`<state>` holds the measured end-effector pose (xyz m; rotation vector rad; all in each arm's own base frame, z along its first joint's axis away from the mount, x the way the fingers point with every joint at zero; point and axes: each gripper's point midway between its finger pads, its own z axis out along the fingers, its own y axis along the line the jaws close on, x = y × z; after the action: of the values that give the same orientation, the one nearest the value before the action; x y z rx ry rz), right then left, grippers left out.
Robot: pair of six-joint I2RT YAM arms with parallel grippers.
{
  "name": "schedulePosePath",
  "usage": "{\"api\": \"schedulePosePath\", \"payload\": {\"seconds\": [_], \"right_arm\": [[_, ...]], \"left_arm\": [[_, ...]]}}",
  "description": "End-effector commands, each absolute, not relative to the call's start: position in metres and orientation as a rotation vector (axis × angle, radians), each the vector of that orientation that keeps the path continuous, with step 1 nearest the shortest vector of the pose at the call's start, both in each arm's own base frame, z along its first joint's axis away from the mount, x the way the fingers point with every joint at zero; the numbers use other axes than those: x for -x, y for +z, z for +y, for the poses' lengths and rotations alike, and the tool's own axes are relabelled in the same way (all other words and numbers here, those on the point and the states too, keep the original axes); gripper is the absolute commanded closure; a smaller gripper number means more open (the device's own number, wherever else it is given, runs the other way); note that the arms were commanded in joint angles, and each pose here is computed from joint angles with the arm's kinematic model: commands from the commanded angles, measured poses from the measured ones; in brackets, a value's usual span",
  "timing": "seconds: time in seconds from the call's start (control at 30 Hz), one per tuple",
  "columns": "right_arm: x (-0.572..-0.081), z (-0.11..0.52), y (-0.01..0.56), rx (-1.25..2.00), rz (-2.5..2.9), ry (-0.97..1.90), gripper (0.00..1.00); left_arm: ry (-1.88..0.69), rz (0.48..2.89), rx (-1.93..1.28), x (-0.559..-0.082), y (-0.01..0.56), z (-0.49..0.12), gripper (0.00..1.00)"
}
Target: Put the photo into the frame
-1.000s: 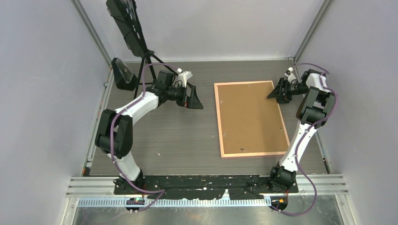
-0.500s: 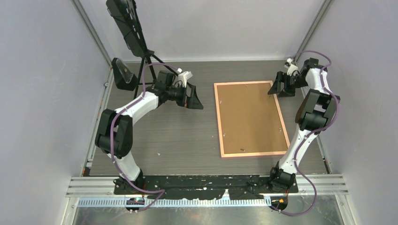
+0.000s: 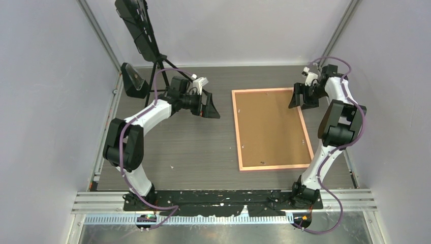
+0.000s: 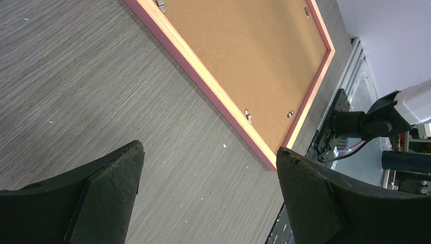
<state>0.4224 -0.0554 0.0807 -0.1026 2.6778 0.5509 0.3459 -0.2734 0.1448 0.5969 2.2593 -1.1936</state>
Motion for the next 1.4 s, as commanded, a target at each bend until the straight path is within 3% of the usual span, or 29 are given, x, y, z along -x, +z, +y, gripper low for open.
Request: {"api": "schedulePosePath", "payload": {"seconds": [0.0,0.27,0.97,1.37], "right_arm": [[-0.425,-0.079,0.115,0.151,2.584,0.303,0.21],[-0.391,-0.094,0.080,0.201,2.651,0.125,0.25],[-0.353,-0.048,0.040,0.222,2.711,0.308,0.28],[-0.348,-0.002,0.030,0.286,2.701,0.370,0.29]], "left_arm": [[-1.149,2.236,-0.580,-0.355,0.159,-0.271,0.01],[-1.086,2.269,-0.550,-0.356,0.156,-0.264,0.01],[-0.857,2.422,-0.531,-0.338,0.117,-0.228,0.01],[-0.820,2.518,-0.378,-0.362,0.100,-0.232,0.01]]}}
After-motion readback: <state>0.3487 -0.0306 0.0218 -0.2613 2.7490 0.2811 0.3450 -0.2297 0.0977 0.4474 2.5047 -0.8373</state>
